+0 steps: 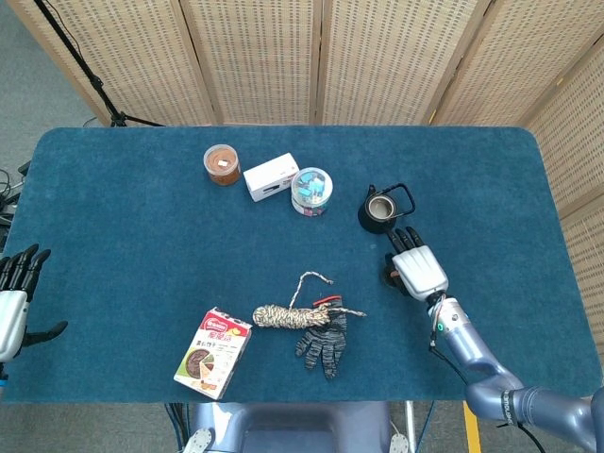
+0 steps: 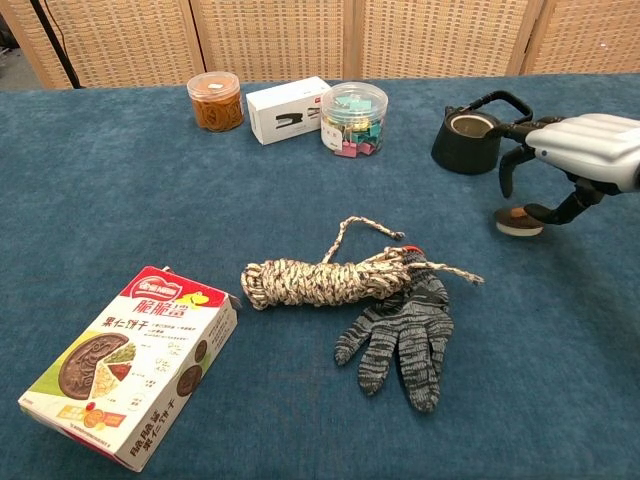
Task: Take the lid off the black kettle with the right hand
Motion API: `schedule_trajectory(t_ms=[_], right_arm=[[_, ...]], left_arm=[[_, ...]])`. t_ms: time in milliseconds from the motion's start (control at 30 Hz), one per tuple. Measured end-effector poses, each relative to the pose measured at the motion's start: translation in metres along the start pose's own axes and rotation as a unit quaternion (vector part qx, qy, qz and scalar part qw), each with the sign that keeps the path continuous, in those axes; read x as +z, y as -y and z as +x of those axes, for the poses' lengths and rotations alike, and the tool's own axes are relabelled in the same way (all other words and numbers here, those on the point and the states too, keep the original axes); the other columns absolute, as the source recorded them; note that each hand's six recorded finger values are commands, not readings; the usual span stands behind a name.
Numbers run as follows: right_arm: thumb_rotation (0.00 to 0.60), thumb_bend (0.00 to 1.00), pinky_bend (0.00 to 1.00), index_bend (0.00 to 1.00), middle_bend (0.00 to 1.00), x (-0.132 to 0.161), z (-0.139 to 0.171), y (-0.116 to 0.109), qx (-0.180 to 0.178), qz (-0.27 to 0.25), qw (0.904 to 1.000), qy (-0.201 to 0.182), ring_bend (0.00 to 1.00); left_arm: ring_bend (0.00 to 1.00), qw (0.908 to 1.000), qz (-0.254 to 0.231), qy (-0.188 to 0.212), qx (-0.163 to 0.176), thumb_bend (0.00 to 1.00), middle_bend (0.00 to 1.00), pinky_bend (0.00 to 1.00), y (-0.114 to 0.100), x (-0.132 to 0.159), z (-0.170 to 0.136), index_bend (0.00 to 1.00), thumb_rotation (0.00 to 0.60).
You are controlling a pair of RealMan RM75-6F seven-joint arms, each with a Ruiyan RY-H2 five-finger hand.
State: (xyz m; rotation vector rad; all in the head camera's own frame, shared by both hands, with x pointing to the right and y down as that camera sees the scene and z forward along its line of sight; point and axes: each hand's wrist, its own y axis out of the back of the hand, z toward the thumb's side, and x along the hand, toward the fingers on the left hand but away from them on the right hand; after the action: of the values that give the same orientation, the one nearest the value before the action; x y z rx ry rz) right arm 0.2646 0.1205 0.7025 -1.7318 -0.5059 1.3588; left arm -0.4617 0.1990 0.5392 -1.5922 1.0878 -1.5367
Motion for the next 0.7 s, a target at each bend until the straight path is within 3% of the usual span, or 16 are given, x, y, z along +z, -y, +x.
schedule_trajectory(t_ms=[167,367,433,500,567,700], right_arm=[[0.6,0.47,0.0,0.18,0.0,0.001,0.009,-0.007,-0.014,0.003,0.9999,-0.003,0.0],[0.6,0.45,0.0,0.17,0.0,-0.001,0.032,-0.024,-0.051,-0.014,0.9986,-0.002,0.0],[0.6,0.34,0.0,0.14,0.0,-0.006,0.044,-0.03,-0.066,-0.021,0.9976,0.001,0.0],[0.6,0.16,0.0,0.05,0.0,-0.015,0.061,-0.035,-0.078,-0.026,0.9965,0.007,0.0],[0.6,0.07,0.0,0.01,0.0,-0.025,0.08,-0.039,-0.09,-0.027,0.9955,0.015,0.0],[0.6,0.01,0.0,0.0,0.0,-0.042,0.116,-0.043,-0.116,-0.038,0.992,0.031,0.0]], left_arm=[[0.0,1.0,-0.003,0.002,-0.001,0.05,0.0,0.0,-0.001,0.0,-0.001,0.0,0.6],[0.0,0.9999,-0.008,0.005,-0.004,0.05,0.0,0.0,-0.002,-0.001,-0.003,0.0,0.6],[0.0,0.9999,-0.009,0.007,-0.004,0.05,0.0,0.0,-0.002,-0.001,-0.003,0.0,0.6],[0.0,0.9999,-0.006,0.008,-0.005,0.05,0.0,0.0,-0.001,-0.002,-0.004,0.0,0.6],[0.0,0.9999,-0.004,0.009,-0.007,0.05,0.0,0.0,0.0,-0.002,-0.005,0.0,0.6],[0.0,0.9998,0.0,0.018,-0.005,0.05,0.0,0.0,0.001,0.0,-0.007,0.0,0.6]])
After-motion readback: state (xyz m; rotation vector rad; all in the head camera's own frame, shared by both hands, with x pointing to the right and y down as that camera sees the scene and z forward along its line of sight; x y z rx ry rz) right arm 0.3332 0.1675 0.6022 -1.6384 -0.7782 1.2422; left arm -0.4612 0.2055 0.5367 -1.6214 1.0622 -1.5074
